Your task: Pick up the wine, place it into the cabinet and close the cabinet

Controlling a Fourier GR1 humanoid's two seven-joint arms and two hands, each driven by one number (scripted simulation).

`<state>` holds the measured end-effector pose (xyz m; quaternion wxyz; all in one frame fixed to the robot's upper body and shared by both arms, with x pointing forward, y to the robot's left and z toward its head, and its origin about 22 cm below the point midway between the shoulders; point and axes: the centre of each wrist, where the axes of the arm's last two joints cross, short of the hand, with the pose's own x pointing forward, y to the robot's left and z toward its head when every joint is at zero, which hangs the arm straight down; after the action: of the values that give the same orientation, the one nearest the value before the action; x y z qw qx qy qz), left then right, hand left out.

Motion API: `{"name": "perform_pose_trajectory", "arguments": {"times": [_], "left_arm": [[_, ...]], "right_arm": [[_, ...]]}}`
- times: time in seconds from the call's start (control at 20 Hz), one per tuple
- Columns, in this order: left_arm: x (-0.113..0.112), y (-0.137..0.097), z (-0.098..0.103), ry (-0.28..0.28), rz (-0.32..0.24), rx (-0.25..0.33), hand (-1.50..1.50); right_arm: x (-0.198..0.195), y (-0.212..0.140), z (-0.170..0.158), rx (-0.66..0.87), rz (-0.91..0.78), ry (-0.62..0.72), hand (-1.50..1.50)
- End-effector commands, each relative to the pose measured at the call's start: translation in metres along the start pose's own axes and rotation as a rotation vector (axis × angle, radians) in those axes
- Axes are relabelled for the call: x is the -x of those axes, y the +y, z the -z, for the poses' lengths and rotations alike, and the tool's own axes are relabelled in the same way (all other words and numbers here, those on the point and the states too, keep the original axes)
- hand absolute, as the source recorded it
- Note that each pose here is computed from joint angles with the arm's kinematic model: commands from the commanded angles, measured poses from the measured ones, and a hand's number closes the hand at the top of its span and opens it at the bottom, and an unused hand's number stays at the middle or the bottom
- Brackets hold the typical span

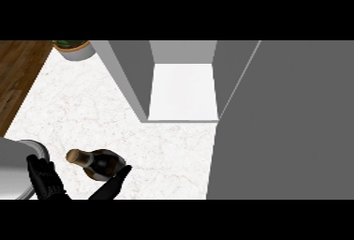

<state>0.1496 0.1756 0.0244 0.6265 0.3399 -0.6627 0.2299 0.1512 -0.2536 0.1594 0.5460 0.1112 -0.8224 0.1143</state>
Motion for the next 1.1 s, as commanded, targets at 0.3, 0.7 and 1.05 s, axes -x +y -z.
{"name": "perform_pose_trajectory", "arguments": {"times": [0.3,0.7,1.05], "left_arm": [[0.018,-0.012,0.001,0.03,0.031,0.005,-1.5],[0.018,-0.012,0.011,0.05,0.007,0.042,-1.5],[0.047,-0.007,0.024,0.1,0.015,0.062,-1.5]], "right_arm": [[-0.013,0.012,-0.003,-0.042,0.061,-0.043,-1.5],[-0.014,0.005,-0.01,-0.021,0.053,-0.031,-1.5],[-0.015,0.009,-0.016,-0.041,0.069,-0.029,-1.5]]}}
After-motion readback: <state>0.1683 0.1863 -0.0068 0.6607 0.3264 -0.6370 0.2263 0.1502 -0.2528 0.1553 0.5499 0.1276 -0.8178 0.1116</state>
